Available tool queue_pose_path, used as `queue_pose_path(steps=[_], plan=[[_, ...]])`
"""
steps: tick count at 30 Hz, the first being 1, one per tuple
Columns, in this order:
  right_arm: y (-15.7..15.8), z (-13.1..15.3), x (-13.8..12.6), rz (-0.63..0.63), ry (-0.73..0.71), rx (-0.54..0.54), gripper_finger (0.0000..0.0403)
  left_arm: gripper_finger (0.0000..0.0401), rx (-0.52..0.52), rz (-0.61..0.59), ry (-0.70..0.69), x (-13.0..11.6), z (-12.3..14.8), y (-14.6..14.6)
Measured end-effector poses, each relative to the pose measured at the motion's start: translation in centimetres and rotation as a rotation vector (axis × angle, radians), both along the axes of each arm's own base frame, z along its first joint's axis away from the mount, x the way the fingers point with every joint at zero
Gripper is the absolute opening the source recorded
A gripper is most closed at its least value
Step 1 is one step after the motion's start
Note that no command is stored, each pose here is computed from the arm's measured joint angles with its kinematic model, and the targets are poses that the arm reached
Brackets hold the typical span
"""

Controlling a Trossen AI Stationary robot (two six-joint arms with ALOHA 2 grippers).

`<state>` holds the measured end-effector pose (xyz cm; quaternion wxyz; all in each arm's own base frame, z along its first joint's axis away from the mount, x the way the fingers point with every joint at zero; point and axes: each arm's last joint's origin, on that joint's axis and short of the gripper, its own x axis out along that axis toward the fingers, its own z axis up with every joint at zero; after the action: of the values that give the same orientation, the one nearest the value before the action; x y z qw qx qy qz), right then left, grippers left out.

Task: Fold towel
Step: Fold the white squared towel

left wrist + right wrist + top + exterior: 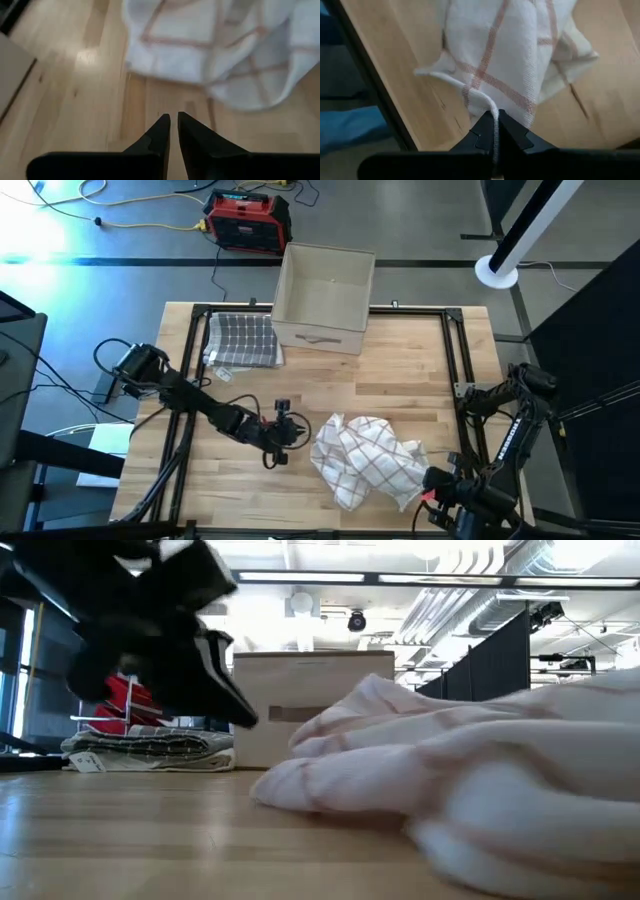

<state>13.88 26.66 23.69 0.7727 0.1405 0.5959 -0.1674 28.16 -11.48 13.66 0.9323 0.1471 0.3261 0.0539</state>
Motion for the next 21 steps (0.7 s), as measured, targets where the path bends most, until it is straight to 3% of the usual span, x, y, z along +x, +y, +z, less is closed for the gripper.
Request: queue_pose_path(steps=[7, 12, 17, 21], plan=[[0.5, 0.9, 0.4, 0.012, -0.046, 0.03, 0.0, 0.0035, 0.076, -0.025, -0.111, 1.6, 1.5, 0.2], [0.6, 1.0, 0.6, 0.003, -0.068, 0.046, 0.0, 0.0049, 0.238, -0.296, -0.182, 3.2, 4.3, -0.6], [0.7, 1.0, 0.8, -0.003, -0.122, 0.042, 0.0, 0.0097, 0.074, -0.482, -0.083, 5.4, 6.5, 0.9], [0.6, 1.0, 0.9, -0.005, -0.143, 0.032, 0.0, 0.015, 0.04, -0.559, -0.045, 6.8, 8.7, 2.5]])
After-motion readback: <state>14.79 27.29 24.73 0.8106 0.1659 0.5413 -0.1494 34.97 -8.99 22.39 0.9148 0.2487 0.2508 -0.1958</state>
